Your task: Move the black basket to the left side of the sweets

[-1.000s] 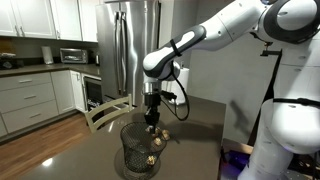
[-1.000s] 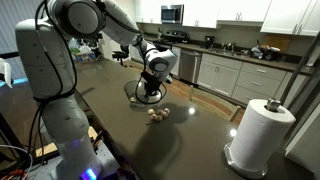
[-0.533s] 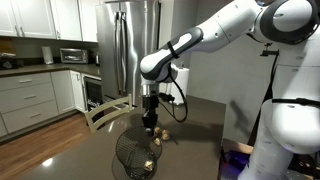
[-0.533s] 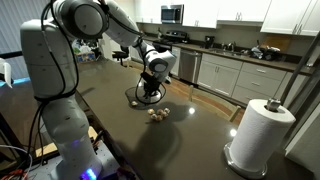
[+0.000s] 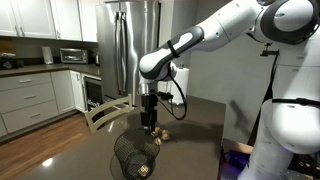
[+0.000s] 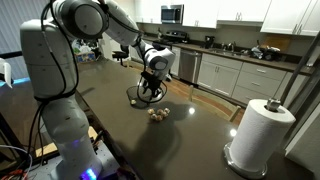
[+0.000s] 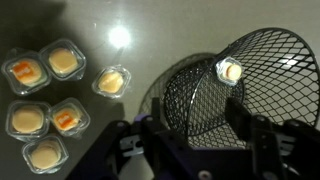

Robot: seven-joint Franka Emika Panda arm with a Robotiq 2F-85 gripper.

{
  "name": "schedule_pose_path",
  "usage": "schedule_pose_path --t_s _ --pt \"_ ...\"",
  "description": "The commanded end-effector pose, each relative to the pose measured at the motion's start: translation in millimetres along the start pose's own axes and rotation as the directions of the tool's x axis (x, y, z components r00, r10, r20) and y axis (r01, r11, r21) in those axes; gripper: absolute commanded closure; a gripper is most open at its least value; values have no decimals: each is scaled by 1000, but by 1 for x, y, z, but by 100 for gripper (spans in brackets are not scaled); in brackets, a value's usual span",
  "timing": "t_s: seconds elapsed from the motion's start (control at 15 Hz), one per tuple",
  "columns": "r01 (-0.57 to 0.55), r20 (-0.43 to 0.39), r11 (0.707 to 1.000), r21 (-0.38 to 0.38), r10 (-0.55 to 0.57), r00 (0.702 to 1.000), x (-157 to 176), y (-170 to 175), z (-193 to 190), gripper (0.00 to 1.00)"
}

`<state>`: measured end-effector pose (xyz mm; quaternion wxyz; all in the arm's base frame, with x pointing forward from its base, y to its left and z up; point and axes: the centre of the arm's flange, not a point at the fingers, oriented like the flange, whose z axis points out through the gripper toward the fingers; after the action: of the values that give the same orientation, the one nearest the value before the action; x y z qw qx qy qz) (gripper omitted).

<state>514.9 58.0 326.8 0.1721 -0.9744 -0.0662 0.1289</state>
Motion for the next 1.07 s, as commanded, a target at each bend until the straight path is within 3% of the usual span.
schedule_pose_path --t_s 0.0,0.67,1.0 --pt "6 -20 998 -66 -8 1000 -1 -8 -9 2" --pt "37 -95 992 -119 -48 994 -9 -21 -33 0" --pt "24 -151 973 -231 -60 987 -17 -28 -56 0"
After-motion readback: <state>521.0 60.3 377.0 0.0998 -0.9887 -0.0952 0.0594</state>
